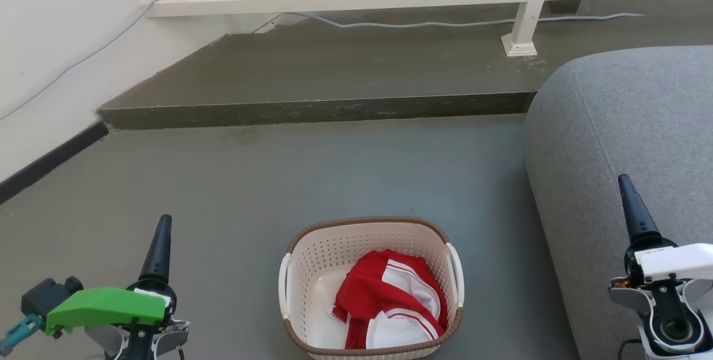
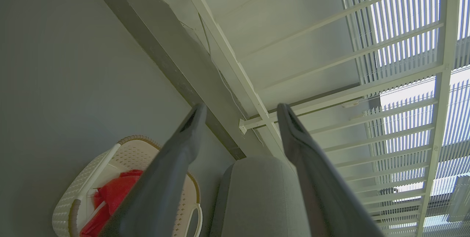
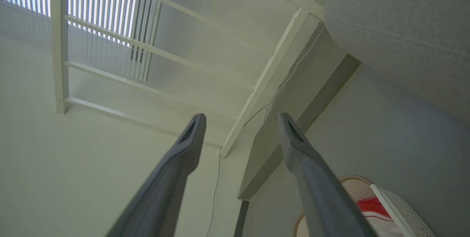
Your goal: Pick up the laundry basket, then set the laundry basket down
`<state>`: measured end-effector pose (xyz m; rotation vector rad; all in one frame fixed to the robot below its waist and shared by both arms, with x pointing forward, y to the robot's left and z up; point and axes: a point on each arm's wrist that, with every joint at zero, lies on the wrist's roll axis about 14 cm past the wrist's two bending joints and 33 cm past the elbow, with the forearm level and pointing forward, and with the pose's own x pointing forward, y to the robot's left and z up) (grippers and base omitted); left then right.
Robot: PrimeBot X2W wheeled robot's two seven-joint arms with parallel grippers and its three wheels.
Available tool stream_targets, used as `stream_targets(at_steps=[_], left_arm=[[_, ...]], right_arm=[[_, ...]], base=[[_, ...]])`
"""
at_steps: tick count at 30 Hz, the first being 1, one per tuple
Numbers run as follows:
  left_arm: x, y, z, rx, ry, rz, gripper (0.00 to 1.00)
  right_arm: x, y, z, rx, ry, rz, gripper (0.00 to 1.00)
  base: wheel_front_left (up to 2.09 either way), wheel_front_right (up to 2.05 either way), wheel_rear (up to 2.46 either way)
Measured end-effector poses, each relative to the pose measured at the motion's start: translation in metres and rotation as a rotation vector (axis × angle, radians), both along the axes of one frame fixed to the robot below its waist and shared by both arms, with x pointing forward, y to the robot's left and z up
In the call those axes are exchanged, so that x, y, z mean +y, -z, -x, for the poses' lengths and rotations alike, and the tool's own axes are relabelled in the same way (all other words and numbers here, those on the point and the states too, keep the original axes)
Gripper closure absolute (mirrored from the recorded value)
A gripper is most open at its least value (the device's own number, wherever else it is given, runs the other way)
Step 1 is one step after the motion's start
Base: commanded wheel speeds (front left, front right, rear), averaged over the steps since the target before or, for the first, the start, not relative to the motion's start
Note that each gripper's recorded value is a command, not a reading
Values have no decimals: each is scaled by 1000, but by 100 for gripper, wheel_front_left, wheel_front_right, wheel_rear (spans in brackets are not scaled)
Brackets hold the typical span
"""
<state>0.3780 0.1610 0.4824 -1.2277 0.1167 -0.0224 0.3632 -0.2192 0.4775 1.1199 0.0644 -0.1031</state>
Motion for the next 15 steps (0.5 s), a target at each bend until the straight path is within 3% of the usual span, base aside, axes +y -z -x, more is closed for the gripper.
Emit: stream_targets(at_steps=[15], left_arm=[[-15, -22, -9, -84, 59, -319, 0]], right_arm=[[13, -3, -1, 7, -75, 304, 0]], base=[[0, 0, 0]])
